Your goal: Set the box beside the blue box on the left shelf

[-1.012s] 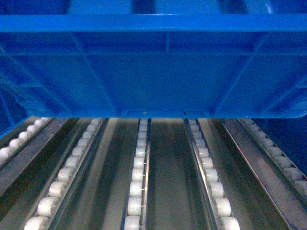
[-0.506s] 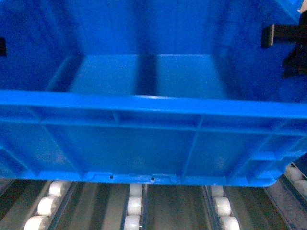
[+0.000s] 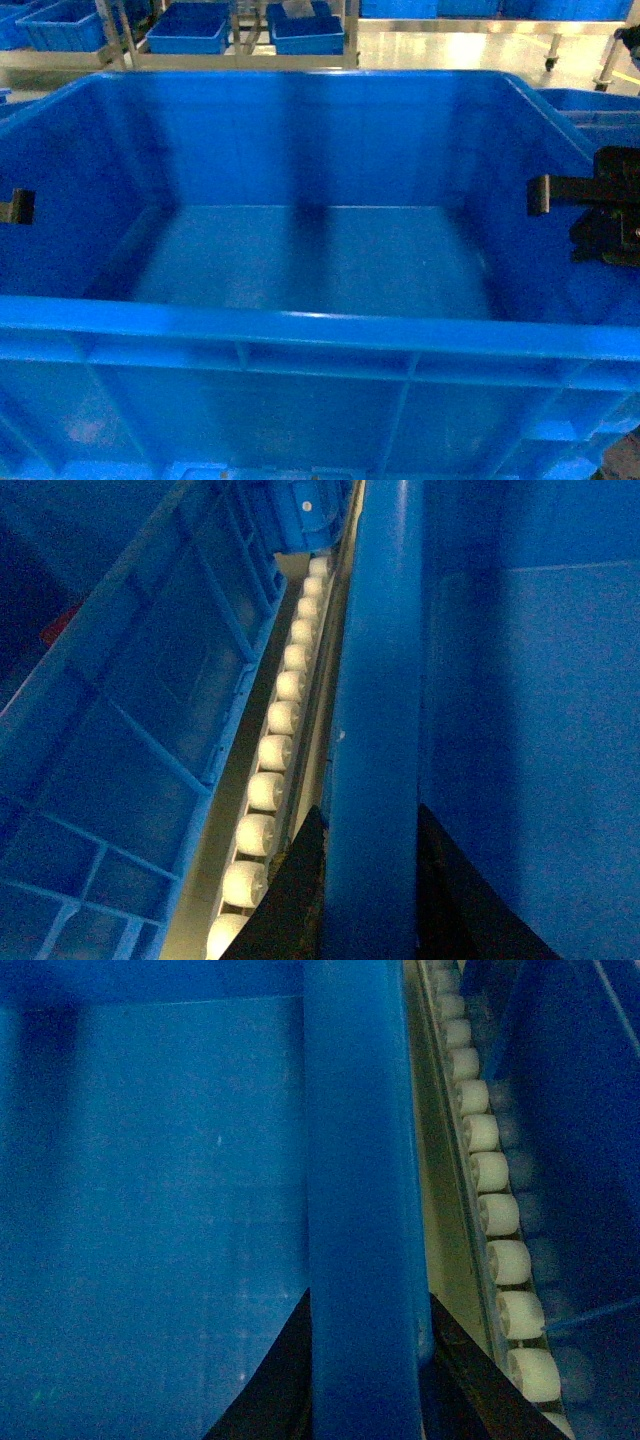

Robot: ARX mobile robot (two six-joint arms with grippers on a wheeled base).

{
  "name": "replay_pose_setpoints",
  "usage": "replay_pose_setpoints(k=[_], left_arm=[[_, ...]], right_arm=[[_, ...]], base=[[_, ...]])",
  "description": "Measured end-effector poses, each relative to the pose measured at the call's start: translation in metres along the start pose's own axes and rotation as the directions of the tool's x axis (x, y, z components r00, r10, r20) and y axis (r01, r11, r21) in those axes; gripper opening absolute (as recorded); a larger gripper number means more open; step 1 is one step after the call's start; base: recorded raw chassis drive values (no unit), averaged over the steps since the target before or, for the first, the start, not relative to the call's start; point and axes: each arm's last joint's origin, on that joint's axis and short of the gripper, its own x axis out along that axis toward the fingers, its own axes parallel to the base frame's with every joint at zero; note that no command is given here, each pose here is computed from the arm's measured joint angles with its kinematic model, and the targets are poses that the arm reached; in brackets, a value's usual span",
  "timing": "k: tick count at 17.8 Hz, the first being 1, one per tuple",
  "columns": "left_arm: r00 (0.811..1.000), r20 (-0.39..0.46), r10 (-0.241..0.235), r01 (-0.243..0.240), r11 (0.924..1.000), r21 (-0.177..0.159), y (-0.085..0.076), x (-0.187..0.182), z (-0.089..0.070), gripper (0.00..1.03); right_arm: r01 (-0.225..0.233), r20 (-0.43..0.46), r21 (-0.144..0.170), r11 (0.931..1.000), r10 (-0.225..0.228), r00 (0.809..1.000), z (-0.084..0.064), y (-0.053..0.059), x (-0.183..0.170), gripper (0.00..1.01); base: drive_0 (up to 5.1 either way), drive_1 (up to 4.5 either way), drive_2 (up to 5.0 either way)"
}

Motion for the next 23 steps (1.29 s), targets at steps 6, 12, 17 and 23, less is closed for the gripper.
replay_pose_setpoints(k=[6,12,17,23], left_arm=[[0.992,-0.125,-0.008,0.008,1.0,-0.006,-0.003,0.005,-0.018,0.14],[0.911,0.392,0.132,-0.009,0.9537,-0.301,0.017,-0.019,0.03,0.94],[0.828,0.525,-0.197,0.303,0.9446,-0.125,0.029,-0.049,-0.041,0.22],[0.829,0.525,-0.193,0.3,0.9456,-0.126,0.032,-0.064,-0.066,0.01]], right_arm=[[0.001,-0.059,-0.008,1.0,-0.001,0.998,-0.012,-0.001,0.007,0.21],[-0.132,0.511,0.067,0.989,0.08,0.856,0.04,0.001,-0.032,0.94],[0.025,0.659,-0.063,0.9977,0.023,0.752,-0.039,-0.058,-0.057,0.21],[0.038,0.659,-0.068,0.997,0.016,0.752,-0.07,-0.075,-0.069,0.01]], base=[[0.0,0.0,0.0],[0.0,0.0,0.0],[0.0,0.0,0.0],[0.0,0.0,0.0]])
